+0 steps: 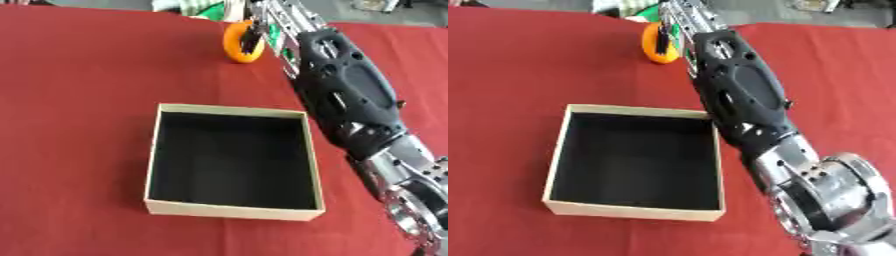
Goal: Pick up objects on the table and place them in the box.
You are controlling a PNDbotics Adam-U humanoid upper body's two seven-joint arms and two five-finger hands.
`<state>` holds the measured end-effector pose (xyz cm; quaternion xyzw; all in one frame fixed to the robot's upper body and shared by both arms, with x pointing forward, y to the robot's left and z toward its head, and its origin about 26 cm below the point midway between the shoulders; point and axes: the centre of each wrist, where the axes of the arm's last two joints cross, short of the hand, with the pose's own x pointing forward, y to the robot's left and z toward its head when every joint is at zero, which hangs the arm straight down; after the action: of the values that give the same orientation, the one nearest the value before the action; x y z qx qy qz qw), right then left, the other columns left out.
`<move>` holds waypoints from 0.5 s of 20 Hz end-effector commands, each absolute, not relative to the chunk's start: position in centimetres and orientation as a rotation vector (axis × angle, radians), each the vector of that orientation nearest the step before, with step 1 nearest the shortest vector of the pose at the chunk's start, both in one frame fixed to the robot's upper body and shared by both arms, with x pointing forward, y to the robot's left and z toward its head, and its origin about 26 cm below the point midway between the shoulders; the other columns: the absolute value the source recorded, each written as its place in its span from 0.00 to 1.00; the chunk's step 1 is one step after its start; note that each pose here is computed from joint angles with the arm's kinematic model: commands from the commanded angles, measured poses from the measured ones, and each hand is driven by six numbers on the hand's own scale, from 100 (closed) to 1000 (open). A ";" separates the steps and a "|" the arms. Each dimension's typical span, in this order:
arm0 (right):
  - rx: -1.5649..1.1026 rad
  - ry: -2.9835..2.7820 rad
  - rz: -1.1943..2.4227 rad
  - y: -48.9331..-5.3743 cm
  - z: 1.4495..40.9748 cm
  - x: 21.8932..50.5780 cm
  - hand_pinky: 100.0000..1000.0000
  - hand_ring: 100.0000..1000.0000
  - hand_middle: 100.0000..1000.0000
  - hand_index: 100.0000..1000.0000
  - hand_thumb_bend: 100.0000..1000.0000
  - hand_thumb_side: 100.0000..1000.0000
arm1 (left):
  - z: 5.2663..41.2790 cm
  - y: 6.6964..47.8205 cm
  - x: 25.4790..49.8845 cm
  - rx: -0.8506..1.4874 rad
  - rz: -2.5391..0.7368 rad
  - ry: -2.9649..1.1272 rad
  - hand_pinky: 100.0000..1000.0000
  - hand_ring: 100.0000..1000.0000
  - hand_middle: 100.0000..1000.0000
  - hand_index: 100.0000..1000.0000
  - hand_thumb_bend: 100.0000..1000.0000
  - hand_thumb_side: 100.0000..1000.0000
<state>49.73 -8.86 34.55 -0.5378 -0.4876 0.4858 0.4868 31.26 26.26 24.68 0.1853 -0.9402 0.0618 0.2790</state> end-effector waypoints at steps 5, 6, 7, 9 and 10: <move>-1.380 -1.234 1.096 -8.6 35.5 49.4 0.43 0.43 0.31 0.44 0.00 0.05 | 25.4 26.2 30.9 0.491 0.161 -2.552 0.38 0.59 0.62 0.82 0.04 0.64; -1.381 -1.245 1.090 -8.5 35.6 49.4 0.42 0.42 0.26 0.38 0.00 0.06 | 25.4 26.2 30.9 0.491 0.161 -2.551 0.38 0.59 0.62 0.82 0.04 0.64; -1.382 -1.254 1.083 -8.5 35.7 49.4 0.41 0.41 0.24 0.37 0.00 0.06 | 25.4 26.2 30.9 0.491 0.161 -2.551 0.38 0.59 0.62 0.82 0.04 0.64; -1.392 -1.268 1.070 -8.5 36.0 49.3 0.39 0.39 0.19 0.31 0.00 0.07 | 25.5 26.2 30.9 0.492 0.159 -2.552 0.38 0.59 0.62 0.82 0.04 0.64; -1.397 -1.273 1.065 -8.5 36.1 49.2 0.38 0.39 0.17 0.29 0.00 0.08 | 25.5 26.2 30.9 0.492 0.159 -2.552 0.38 0.58 0.62 0.82 0.04 0.64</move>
<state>49.71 -8.54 34.10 -0.5590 -0.5029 0.4503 0.4815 31.26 26.25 24.68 0.1847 -0.9401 0.0617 0.2797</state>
